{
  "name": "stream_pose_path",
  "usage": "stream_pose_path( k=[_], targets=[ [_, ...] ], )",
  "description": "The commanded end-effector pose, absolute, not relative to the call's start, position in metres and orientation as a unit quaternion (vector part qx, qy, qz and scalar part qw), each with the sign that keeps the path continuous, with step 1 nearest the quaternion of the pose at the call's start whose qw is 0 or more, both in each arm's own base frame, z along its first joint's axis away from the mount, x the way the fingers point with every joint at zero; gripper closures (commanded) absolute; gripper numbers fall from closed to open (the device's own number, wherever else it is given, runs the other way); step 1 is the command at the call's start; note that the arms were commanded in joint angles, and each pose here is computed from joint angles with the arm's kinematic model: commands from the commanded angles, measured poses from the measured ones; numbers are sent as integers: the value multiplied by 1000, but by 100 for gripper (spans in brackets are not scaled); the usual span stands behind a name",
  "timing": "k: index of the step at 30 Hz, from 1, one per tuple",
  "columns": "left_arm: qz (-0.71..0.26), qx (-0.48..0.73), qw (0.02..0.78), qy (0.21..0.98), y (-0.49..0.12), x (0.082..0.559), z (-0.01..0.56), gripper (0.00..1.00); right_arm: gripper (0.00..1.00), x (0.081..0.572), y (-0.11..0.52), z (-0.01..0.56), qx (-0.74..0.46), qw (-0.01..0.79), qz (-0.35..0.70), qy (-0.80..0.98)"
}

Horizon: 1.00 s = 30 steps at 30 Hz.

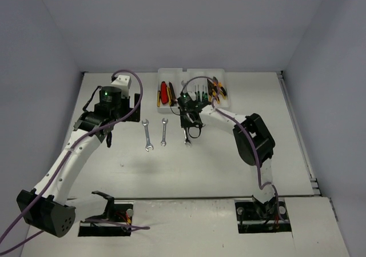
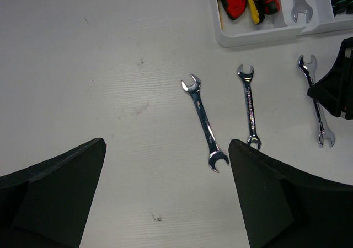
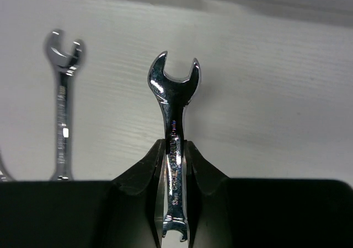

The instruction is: Sort the tools into containers

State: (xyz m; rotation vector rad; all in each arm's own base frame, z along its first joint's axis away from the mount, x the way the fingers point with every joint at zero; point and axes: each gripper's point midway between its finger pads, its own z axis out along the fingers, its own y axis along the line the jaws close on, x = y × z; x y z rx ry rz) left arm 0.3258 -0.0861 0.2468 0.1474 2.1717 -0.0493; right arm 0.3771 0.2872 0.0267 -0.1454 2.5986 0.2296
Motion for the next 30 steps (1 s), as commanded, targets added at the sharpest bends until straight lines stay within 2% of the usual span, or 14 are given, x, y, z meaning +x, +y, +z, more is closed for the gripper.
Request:
stream_pose_path(
  k=[1, 5, 16, 21, 24, 25, 28, 30],
  targets=[
    [-18, 55, 503, 862, -82, 331, 271, 9, 100, 423, 318, 110, -59, 356, 131, 923],
    [-16, 54, 504, 862, -81, 331, 272, 9, 100, 456, 331, 144, -64, 396, 148, 904],
    [-16, 54, 499, 865, -82, 333, 267, 9, 100, 580, 309, 153, -13, 461, 158, 873],
    [-19, 56, 496, 866, -84, 333, 266, 9, 99, 611, 301, 146, -9, 484, 147, 863],
    [-22, 54, 495, 867, -85, 334, 264, 9, 82, 622, 298, 139, -12, 490, 143, 860],
    [-25, 54, 492, 869, -86, 334, 262, 9, 62, 623, 297, 135, -13, 489, 141, 861],
    [-33, 54, 482, 874, -91, 336, 256, 9, 51, 620, 294, 137, -18, 489, 137, 861],
    [-34, 53, 474, 878, -92, 338, 250, 9, 48, 617, 292, 158, -20, 501, 139, 854]
  ],
)
